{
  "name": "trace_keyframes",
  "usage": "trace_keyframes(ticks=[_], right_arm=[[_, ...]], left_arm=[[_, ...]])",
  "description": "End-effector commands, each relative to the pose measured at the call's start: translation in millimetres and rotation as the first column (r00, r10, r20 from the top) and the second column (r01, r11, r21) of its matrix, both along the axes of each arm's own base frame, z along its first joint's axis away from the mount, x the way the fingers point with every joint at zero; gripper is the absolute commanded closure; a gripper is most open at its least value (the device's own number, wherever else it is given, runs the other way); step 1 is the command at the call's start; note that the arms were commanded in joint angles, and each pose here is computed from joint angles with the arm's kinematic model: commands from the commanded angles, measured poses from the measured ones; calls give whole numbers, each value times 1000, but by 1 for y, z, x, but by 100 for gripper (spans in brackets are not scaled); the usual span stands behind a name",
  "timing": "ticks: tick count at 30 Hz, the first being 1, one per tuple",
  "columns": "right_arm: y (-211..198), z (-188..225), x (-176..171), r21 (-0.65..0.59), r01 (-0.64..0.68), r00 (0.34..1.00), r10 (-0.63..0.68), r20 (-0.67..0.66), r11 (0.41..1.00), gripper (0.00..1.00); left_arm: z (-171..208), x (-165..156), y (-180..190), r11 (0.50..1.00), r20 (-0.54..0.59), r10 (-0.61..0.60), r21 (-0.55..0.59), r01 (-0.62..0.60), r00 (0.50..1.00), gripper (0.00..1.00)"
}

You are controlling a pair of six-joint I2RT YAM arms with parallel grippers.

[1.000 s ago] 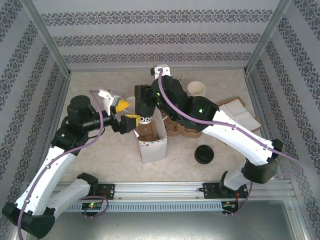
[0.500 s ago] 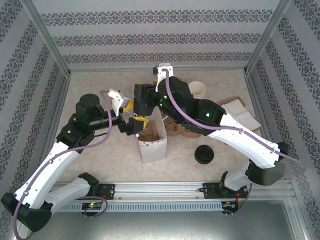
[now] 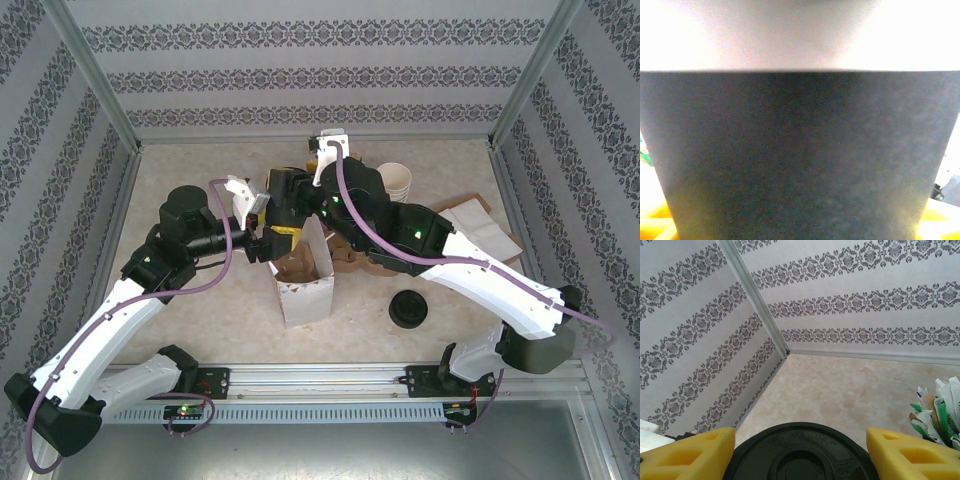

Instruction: Pack the takeout coffee

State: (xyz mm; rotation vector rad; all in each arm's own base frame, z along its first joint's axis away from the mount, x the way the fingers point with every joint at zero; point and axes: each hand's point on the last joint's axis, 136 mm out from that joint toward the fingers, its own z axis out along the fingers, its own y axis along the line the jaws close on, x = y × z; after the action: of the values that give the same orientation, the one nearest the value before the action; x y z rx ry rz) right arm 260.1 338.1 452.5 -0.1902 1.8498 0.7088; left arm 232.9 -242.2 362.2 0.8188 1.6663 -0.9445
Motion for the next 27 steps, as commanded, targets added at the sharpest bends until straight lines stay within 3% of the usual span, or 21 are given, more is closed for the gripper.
trace_keyframes(ticks=[1, 17, 27], right_arm=[[-3, 13, -8, 53, -10, 1000, 9, 20, 999, 53], [1, -8, -13, 111, -28, 998, 33, -45, 993, 48], [12, -30, -19, 146, -35, 993, 51, -108, 989, 47]], left_arm=[[25, 1, -2, 999, 97, 8, -38, -4, 995, 35], [53, 15, 6, 978, 80, 121, -178, -105, 989, 61], [70, 15, 8, 961, 71, 138, -249, -116, 988, 63]])
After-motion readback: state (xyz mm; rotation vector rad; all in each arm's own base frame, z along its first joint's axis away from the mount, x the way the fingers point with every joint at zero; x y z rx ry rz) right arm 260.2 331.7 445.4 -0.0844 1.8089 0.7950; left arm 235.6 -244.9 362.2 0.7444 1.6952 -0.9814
